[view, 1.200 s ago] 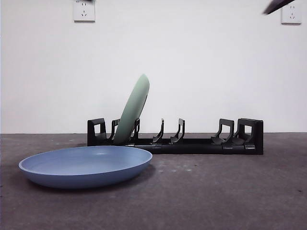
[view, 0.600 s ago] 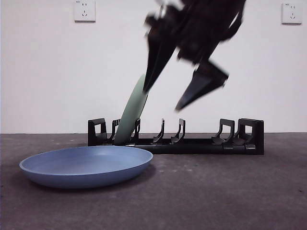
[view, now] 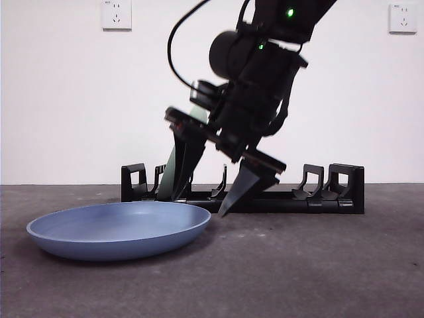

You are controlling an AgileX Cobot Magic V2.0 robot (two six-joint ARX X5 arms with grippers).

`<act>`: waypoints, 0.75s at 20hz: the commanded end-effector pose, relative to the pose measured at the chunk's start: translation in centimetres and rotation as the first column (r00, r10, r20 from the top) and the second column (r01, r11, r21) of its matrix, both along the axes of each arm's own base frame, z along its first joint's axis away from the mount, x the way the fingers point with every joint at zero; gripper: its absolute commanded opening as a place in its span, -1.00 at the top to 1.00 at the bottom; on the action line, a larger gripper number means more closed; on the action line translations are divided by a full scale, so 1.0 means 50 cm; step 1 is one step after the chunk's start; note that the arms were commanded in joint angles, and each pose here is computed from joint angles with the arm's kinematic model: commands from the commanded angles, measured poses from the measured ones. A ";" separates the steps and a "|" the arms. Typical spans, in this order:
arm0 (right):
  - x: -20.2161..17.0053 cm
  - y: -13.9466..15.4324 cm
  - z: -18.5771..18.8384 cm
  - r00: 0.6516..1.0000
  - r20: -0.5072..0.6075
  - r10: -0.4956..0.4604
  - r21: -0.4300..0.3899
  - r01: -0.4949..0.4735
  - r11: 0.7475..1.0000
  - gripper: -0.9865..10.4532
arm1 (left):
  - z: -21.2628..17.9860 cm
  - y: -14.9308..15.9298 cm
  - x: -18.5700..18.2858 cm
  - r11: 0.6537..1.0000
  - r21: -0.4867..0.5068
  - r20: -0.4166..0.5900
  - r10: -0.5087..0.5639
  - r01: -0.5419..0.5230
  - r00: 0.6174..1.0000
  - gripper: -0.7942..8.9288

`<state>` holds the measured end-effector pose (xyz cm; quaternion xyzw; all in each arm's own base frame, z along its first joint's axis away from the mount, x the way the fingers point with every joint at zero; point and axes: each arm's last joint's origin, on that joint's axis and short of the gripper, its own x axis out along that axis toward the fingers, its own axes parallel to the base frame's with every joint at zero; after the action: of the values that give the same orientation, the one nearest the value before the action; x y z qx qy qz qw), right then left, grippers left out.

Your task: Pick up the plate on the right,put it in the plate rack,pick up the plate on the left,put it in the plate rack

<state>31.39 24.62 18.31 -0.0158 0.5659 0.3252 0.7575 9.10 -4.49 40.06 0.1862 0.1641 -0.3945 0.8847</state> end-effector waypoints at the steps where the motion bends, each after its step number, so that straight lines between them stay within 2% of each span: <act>1: 0.000 0.005 -0.031 0.999 -0.034 -0.007 -0.020 0.007 1.000 0.17 | 0.001 -0.001 -0.002 1.000 0.003 0.012 -0.014 0.014 1.000 0.18; 4: 0.002 0.007 -0.047 0.999 -0.050 -0.008 -0.032 0.007 0.999 0.18 | 0.001 -0.004 -0.003 1.000 0.004 0.014 -0.026 0.026 1.000 0.18; 9: 0.003 0.009 -0.061 0.997 -0.069 -0.019 -0.041 0.016 0.999 0.65 | 0.000 -0.007 0.000 0.999 0.010 0.011 -0.040 0.039 0.999 0.18; 13: 0.002 0.011 -0.062 0.997 -0.070 -0.015 -0.043 0.012 0.999 0.86 | -0.002 -0.011 0.004 0.999 0.015 -0.002 -0.052 0.052 0.999 0.18; 15: 0.002 0.011 -0.062 0.997 -0.069 -0.015 -0.042 0.012 0.999 0.86 | -0.004 -0.016 0.007 0.997 0.023 -0.006 -0.069 0.070 0.998 0.18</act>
<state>31.63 25.04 16.14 -0.0128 0.5895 0.3116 0.7451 9.47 -5.24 39.86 0.1942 0.1684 -0.4205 0.8701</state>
